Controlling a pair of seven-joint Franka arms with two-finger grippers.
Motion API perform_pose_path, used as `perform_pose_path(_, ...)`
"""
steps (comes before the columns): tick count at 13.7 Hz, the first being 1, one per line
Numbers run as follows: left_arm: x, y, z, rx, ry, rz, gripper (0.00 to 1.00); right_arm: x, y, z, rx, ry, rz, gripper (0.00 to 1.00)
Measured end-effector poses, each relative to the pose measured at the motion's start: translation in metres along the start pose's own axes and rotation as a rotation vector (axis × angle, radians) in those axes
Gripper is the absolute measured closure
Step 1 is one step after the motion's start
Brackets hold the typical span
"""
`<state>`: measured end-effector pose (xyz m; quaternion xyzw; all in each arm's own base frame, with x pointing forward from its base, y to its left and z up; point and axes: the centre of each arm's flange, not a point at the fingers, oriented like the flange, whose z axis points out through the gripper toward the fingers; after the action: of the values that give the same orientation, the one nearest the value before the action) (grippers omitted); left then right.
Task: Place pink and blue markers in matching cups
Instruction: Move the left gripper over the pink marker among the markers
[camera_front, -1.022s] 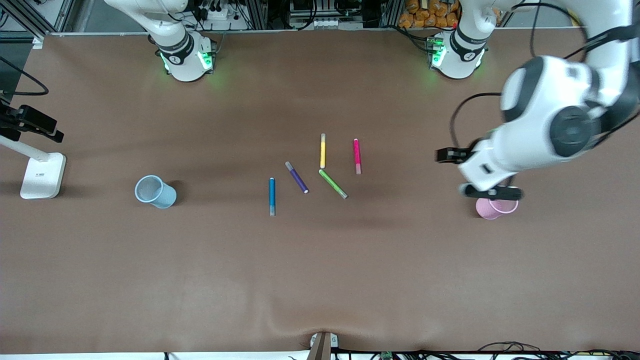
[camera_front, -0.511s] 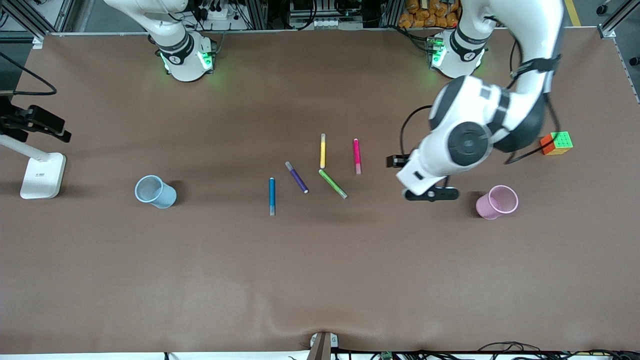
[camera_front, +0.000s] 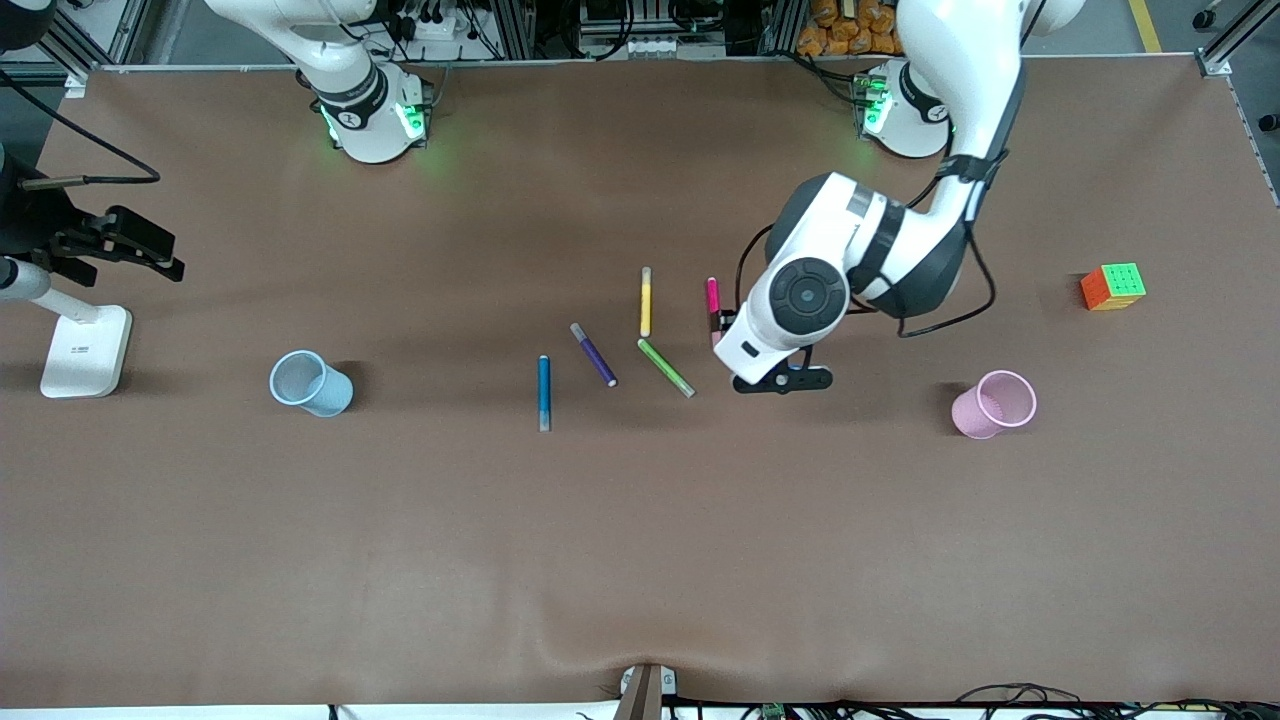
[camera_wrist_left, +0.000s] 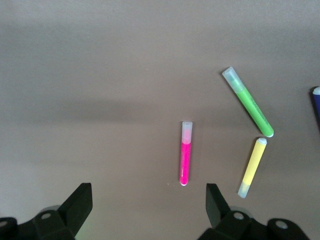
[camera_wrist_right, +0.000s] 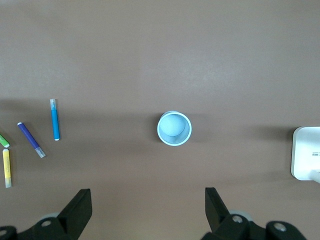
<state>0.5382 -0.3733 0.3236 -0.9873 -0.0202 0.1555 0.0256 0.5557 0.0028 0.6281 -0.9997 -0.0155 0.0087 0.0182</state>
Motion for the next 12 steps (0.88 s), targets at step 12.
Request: perform_pose_path(12, -0.010, 0.042, 0.128, -0.002, 0.077, -0.049, 0.18, 0.033, 0.077, 0.023, -0.041, 0.106, 0.117, 0.00)
